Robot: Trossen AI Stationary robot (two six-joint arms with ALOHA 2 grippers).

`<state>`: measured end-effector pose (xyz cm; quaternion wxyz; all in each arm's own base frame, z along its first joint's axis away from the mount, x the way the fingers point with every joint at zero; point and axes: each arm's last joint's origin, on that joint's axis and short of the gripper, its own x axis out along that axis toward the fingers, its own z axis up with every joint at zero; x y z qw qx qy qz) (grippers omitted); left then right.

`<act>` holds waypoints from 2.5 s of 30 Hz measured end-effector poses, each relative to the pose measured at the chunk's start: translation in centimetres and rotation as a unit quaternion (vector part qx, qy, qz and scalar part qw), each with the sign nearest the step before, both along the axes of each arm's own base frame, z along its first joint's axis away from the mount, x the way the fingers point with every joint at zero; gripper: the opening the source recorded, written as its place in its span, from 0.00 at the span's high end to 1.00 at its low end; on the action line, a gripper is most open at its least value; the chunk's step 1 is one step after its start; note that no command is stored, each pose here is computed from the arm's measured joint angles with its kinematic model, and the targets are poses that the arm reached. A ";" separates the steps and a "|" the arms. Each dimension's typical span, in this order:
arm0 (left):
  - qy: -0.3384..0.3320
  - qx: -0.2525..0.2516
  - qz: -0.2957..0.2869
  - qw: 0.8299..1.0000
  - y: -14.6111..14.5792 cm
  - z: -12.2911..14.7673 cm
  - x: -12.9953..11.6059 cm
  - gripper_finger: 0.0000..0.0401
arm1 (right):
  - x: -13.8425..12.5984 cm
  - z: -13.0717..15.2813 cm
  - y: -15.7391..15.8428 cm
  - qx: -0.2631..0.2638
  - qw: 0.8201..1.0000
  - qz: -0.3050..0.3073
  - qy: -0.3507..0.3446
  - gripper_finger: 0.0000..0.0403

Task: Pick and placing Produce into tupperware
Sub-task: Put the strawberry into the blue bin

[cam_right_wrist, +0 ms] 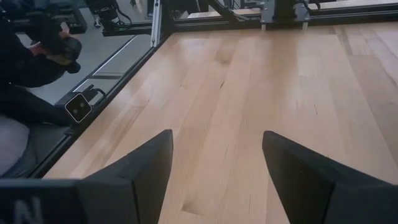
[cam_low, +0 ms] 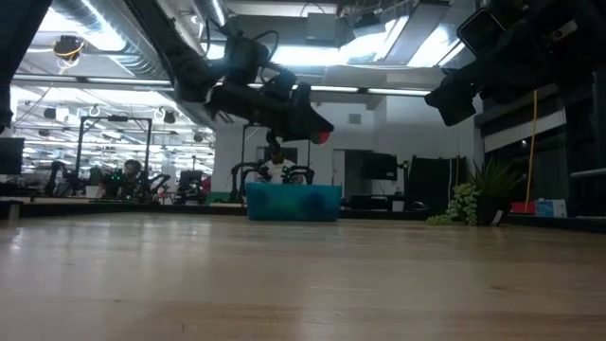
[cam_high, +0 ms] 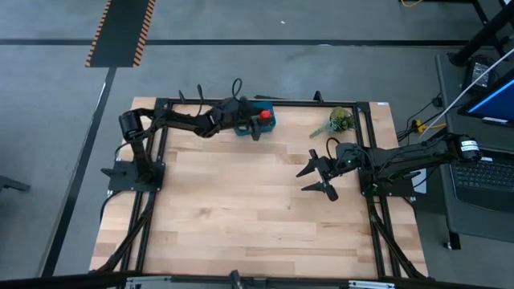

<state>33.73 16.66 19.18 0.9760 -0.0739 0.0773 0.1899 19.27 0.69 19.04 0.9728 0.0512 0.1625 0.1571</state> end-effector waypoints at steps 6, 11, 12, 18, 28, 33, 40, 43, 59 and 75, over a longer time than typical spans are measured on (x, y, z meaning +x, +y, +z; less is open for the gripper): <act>0.043 0.010 0.007 0.999 1.8 1.3 0.4 0.56 | 0.0 0.0 0.0 0.000 1.000 0.000 0.000 0.38; 0.098 -0.002 0.033 0.995 3.1 2.1 0.4 0.56 | 0.0 0.0 0.0 0.000 1.000 0.000 0.000 0.38; 0.109 -0.008 0.036 0.993 3.4 2.2 0.4 0.56 | 0.0 0.0 0.0 0.000 1.000 0.000 0.000 0.38; 0.150 -0.002 0.045 0.988 4.2 2.4 0.1 0.56 | 0.0 0.0 0.0 0.000 1.000 0.000 0.000 0.38; 0.207 0.006 0.059 0.977 4.6 3.3 0.1 0.56 | 0.0 0.0 0.0 0.000 1.000 0.000 0.000 0.38; 0.240 -0.013 0.067 0.968 5.3 3.9 -0.4 0.56 | 0.0 0.0 0.0 0.000 1.000 0.000 0.000 0.38; 0.280 -0.033 0.056 0.958 6.7 3.5 0.7 0.56 | 0.0 0.0 0.0 0.000 1.000 0.000 0.000 0.38; 0.307 -0.040 0.044 0.950 7.5 2.5 1.8 0.56 | 0.0 0.0 0.0 0.000 1.000 0.000 0.000 0.38; 0.373 -0.099 -0.013 0.923 11.4 -0.6 4.8 0.56 | 0.0 0.0 0.0 0.000 1.000 0.000 0.000 0.38; 0.375 -0.086 -0.017 0.923 11.9 -1.4 5.1 0.55 | 0.0 0.0 0.0 0.000 1.000 0.000 0.000 0.38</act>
